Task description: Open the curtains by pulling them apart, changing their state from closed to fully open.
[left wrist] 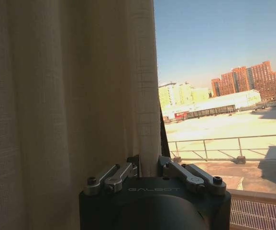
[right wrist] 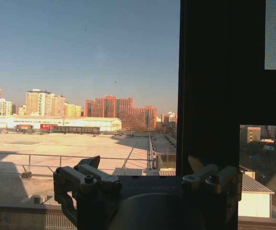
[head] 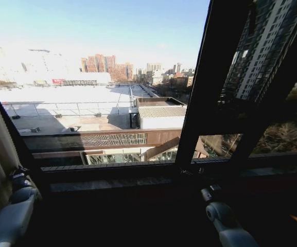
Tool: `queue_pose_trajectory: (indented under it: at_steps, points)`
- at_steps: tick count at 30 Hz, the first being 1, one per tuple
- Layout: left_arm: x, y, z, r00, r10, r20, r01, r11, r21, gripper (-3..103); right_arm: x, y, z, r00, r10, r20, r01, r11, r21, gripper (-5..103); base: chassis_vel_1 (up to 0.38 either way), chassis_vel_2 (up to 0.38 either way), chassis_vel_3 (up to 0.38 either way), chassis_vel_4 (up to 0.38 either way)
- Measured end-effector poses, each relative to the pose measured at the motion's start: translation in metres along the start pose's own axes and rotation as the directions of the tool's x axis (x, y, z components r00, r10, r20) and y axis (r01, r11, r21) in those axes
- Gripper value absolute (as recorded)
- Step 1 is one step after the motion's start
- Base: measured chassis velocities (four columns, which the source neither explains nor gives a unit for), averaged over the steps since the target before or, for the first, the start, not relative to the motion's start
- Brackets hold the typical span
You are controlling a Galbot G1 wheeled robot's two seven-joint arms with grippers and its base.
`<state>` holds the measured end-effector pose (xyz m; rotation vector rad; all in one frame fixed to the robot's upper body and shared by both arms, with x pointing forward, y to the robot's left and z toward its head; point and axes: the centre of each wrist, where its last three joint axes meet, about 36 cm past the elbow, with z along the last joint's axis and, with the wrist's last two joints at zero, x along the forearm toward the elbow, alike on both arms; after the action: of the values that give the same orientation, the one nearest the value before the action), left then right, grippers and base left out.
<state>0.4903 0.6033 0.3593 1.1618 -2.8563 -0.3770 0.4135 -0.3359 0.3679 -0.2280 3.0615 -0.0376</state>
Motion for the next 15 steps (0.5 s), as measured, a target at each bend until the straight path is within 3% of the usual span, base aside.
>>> queue_pose_trajectory:
  at_steps: [1,3,7,9,10,12,13,15]
  points:
    - [0.011,-0.006,-0.002,1.000,0.024,0.014,-0.024,1.000,0.010,25,0.000,0.000,0.000,1.000,0.000,0.000,0.000,1.000,0.000,100,0.000,0.000,0.000,0.000]
    - [0.020,-0.011,-0.005,0.999,0.044,0.030,-0.044,0.999,0.021,25,0.000,0.000,0.000,1.000,0.000,0.000,0.000,1.000,0.000,100,0.000,0.000,0.000,0.000]
    - [0.063,-0.029,-0.009,0.991,0.107,0.080,-0.112,0.992,0.066,48,0.000,0.000,0.000,1.000,0.000,0.000,0.000,1.000,0.000,100,0.000,0.000,0.000,0.000]
    - [0.080,-0.032,-0.010,0.985,0.146,0.087,-0.153,0.985,0.082,48,0.000,0.000,0.000,1.000,0.000,0.000,0.000,1.000,0.000,100,0.000,0.000,0.000,0.000]
    - [0.102,-0.035,-0.010,0.974,0.211,0.089,-0.219,0.970,0.103,58,0.000,0.000,0.000,1.000,0.000,0.000,0.000,1.000,0.000,100,0.000,0.000,0.000,0.000]
    - [0.137,-0.038,-0.012,0.949,0.305,0.084,-0.315,0.937,0.152,64,0.000,0.000,0.000,1.000,0.000,0.000,0.000,1.000,0.000,100,0.000,0.000,0.000,0.000]
    - [0.137,-0.038,-0.012,0.949,0.305,0.084,-0.315,0.937,0.152,64,0.000,0.000,0.000,1.000,0.000,0.000,0.000,1.000,0.000,100,0.000,0.000,0.000,0.000]
    - [0.165,-0.040,-0.019,0.920,0.381,0.089,-0.391,0.896,0.208,75,0.000,0.000,0.000,1.000,0.000,0.000,0.000,1.000,0.000,100,0.000,0.000,0.000,0.000]
